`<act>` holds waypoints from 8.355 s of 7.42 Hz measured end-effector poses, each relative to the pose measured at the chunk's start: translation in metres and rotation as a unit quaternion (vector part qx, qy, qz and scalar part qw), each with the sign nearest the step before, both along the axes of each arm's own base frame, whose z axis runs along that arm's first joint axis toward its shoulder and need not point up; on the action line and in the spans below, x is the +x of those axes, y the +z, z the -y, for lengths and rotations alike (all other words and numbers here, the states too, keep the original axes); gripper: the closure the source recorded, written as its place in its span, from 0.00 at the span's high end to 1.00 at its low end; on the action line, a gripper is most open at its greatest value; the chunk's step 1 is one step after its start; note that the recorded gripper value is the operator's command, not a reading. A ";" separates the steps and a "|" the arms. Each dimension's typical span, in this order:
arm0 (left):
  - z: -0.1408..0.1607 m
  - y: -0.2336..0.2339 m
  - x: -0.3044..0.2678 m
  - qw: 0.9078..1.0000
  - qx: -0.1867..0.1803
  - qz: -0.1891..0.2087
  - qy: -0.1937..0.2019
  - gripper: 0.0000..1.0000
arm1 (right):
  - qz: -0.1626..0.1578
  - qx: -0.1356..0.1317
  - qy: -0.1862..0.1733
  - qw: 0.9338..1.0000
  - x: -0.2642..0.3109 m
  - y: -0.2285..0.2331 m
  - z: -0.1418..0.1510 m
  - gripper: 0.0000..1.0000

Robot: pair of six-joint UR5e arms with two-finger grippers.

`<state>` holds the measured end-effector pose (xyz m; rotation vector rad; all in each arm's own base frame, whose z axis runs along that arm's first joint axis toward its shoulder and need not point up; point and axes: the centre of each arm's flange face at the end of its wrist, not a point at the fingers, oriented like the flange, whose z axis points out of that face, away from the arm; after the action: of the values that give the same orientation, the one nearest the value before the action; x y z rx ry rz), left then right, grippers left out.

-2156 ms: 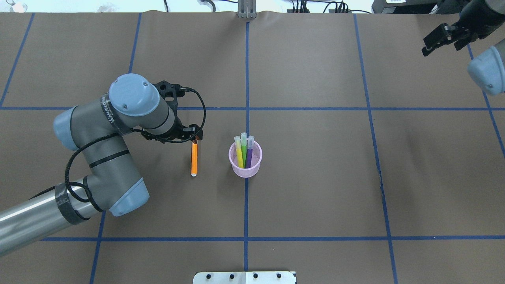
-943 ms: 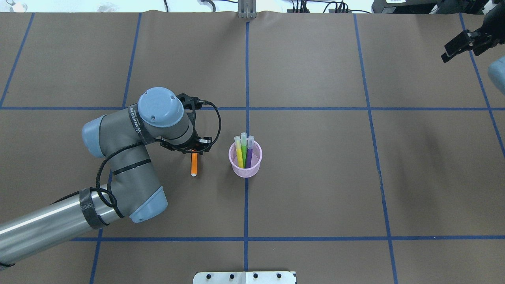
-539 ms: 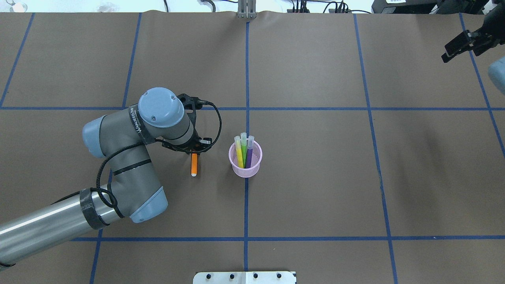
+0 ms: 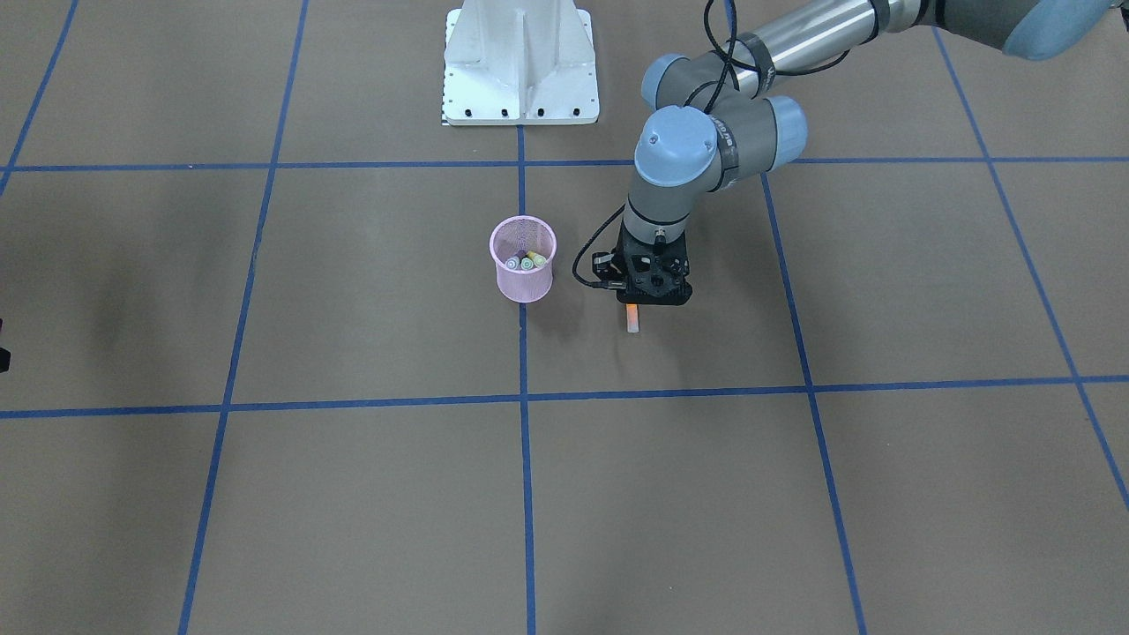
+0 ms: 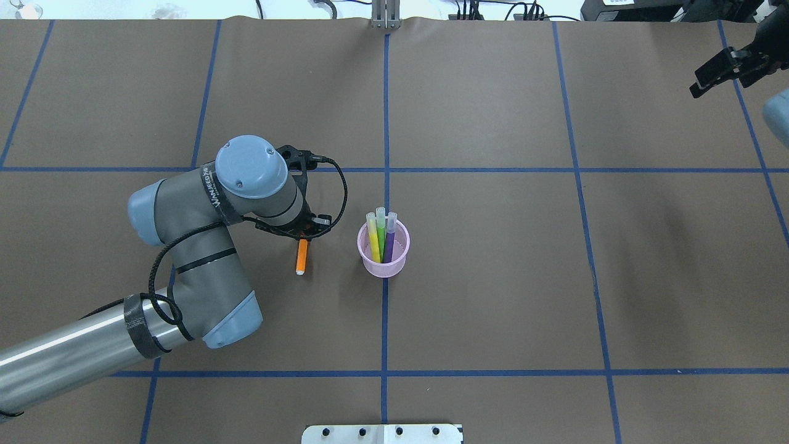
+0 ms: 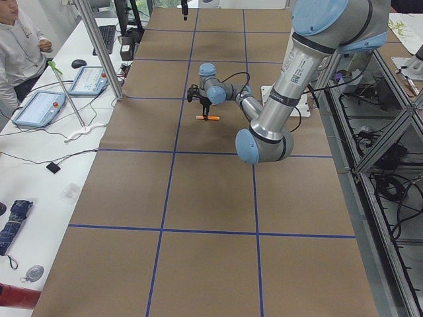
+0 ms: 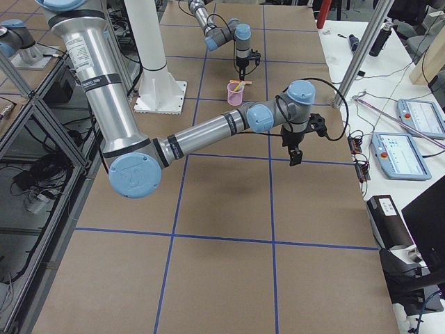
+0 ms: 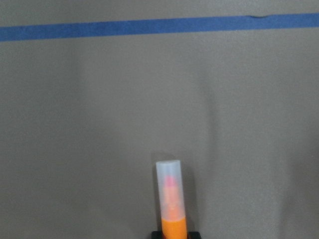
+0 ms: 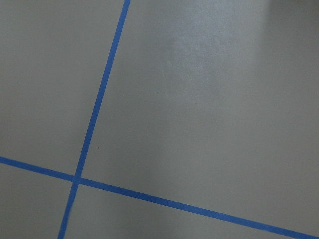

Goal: Collect pens into pen holder

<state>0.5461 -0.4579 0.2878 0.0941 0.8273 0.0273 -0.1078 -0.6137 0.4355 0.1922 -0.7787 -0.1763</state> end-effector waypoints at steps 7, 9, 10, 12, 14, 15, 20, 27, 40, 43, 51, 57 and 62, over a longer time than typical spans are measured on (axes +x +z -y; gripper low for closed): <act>-0.013 -0.103 -0.072 0.945 0.251 -0.206 -0.037 0.00 | -0.001 0.001 0.001 1.000 0.000 -0.001 0.000 1.00; -0.018 -0.101 -0.072 0.907 0.306 -0.286 -0.042 0.00 | 0.000 0.000 0.003 1.000 0.000 -0.002 0.000 1.00; -0.022 -0.098 -0.066 0.889 0.336 -0.310 -0.036 0.00 | -0.001 0.000 0.003 1.000 0.000 -0.002 0.000 1.00; -0.033 -0.092 -0.048 0.865 0.381 -0.327 -0.026 0.00 | 0.000 0.000 0.003 1.000 0.000 -0.002 0.000 1.00; -0.050 -0.088 -0.032 0.855 0.398 -0.332 -0.020 0.00 | 0.000 0.000 0.003 1.000 0.000 -0.002 0.001 1.00; -0.056 -0.086 -0.027 0.854 0.401 -0.332 -0.016 0.00 | 0.000 0.000 0.003 1.000 0.000 -0.002 0.001 1.00; -0.057 -0.071 -0.016 0.849 0.405 -0.338 -0.014 0.71 | -0.001 -0.001 0.003 1.000 0.000 -0.001 0.001 1.00; -0.039 -0.067 -0.028 0.863 0.395 -0.316 -0.010 0.99 | -0.001 0.001 0.004 1.000 0.007 0.001 0.002 1.00; 0.128 0.212 -0.594 0.991 0.101 0.041 0.076 1.00 | -0.025 -0.126 0.059 0.990 0.174 0.151 -0.076 1.00; 0.063 0.298 -0.621 0.992 0.061 0.077 0.082 1.00 | -0.030 -0.132 0.060 0.989 0.175 0.159 -0.079 1.00; 0.004 0.353 -0.625 0.992 0.066 0.074 0.075 1.00 | -0.031 -0.140 0.062 0.988 0.174 0.166 -0.086 1.00; -0.006 0.361 -0.624 0.992 0.059 0.073 0.079 1.00 | -0.031 -0.147 0.063 0.987 0.174 0.172 -0.090 1.00; -0.006 0.362 -0.624 0.992 0.059 0.073 0.080 1.00 | -0.031 -0.148 0.063 0.986 0.174 0.173 -0.090 1.00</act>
<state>-0.0775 -0.4520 0.6497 0.1353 0.6843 0.2319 0.0661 -0.5240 0.6082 -0.0456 -0.7183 0.0547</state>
